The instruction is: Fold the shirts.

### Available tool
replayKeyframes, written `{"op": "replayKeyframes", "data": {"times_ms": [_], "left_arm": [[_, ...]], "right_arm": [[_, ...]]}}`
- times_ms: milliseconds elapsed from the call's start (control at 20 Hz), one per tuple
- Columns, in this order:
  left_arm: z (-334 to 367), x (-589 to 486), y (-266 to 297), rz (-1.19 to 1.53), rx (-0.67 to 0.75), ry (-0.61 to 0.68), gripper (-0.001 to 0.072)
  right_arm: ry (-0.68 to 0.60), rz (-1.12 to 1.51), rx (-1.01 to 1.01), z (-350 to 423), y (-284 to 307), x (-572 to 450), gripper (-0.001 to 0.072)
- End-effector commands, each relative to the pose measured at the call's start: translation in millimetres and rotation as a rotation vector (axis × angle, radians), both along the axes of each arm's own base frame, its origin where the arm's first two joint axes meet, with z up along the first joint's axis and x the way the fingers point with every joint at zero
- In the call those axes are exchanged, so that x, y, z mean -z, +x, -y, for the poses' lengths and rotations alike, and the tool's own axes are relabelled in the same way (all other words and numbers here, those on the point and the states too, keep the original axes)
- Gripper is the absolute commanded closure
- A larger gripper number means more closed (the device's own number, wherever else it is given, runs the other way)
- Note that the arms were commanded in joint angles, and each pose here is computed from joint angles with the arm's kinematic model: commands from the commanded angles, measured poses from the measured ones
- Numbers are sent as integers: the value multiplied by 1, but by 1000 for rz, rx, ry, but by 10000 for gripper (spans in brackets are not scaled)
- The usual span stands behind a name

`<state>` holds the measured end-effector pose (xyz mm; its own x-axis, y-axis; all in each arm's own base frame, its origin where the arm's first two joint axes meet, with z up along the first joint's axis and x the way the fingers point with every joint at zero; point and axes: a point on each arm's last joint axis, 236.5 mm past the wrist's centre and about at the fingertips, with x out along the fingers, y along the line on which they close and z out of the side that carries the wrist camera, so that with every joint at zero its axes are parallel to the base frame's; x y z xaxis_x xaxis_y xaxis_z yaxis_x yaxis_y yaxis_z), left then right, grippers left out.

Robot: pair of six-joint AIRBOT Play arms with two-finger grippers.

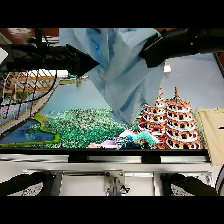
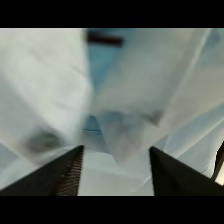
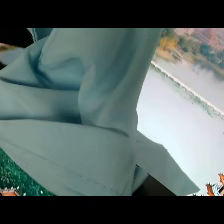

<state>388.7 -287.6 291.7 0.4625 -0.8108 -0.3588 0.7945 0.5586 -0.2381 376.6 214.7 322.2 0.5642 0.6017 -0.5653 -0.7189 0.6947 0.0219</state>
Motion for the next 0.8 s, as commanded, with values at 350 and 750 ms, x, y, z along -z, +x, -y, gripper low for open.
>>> {"op": "replayKeyframes", "data": {"times_ms": [350,750], "left_arm": [[-95,-199,-19,525,-307,-209,157],[-89,-182,-39,464,-237,-143,164]], "right_arm": [[55,293,743,163,-6,-103,643],[-249,411,1457,357,-107,-135,642]]}}
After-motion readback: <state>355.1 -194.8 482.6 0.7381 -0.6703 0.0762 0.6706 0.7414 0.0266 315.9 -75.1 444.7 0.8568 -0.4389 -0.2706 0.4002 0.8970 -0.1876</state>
